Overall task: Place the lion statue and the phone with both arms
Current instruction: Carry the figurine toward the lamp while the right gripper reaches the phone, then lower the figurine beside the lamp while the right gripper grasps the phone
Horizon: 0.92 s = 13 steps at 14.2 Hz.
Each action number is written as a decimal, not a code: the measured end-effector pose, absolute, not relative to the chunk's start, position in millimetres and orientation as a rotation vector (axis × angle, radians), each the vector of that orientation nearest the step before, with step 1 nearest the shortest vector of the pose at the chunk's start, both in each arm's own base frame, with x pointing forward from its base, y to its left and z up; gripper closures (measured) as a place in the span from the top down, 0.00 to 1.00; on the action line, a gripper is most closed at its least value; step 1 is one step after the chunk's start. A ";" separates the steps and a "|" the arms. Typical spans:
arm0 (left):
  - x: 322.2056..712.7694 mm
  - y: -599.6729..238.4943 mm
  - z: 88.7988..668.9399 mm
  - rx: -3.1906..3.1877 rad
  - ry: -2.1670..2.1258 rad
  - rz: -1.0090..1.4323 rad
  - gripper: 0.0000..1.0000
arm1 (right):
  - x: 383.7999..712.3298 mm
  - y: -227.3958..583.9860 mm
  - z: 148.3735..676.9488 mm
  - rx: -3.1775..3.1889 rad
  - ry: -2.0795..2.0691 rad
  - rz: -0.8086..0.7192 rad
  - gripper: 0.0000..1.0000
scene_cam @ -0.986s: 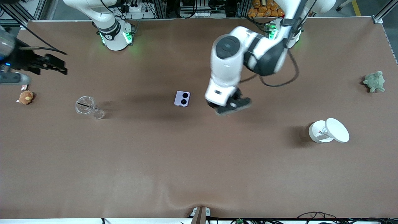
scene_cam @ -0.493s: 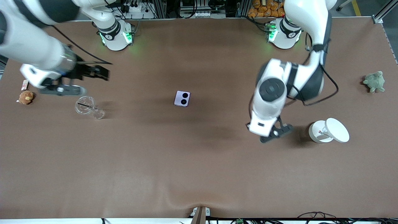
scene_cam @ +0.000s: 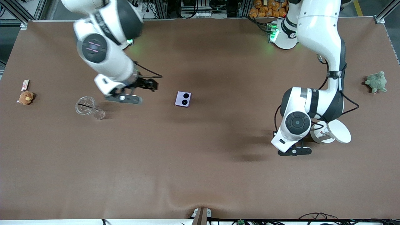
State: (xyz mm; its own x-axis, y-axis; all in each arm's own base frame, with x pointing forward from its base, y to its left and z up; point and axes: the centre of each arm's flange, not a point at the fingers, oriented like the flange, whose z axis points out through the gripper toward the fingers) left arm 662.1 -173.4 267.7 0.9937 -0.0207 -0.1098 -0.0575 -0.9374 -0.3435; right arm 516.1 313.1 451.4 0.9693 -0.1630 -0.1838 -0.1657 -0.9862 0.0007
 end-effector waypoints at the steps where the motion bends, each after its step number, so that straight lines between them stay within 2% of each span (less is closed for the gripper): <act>1: 664.0 -165.3 257.0 -2.748 0.100 0.159 0.36 | 513.4 330.0 433.2 -3.106 0.284 0.285 1.00; 7: 686.3 -107.5 244.2 -2.764 0.168 0.110 0.36 | 494.4 374.1 337.7 -3.098 0.261 0.210 1.00; 13: 688.9 -85.6 216.5 -2.851 0.203 0.159 0.36 | 454.7 390.5 293.0 -3.089 0.204 0.188 1.00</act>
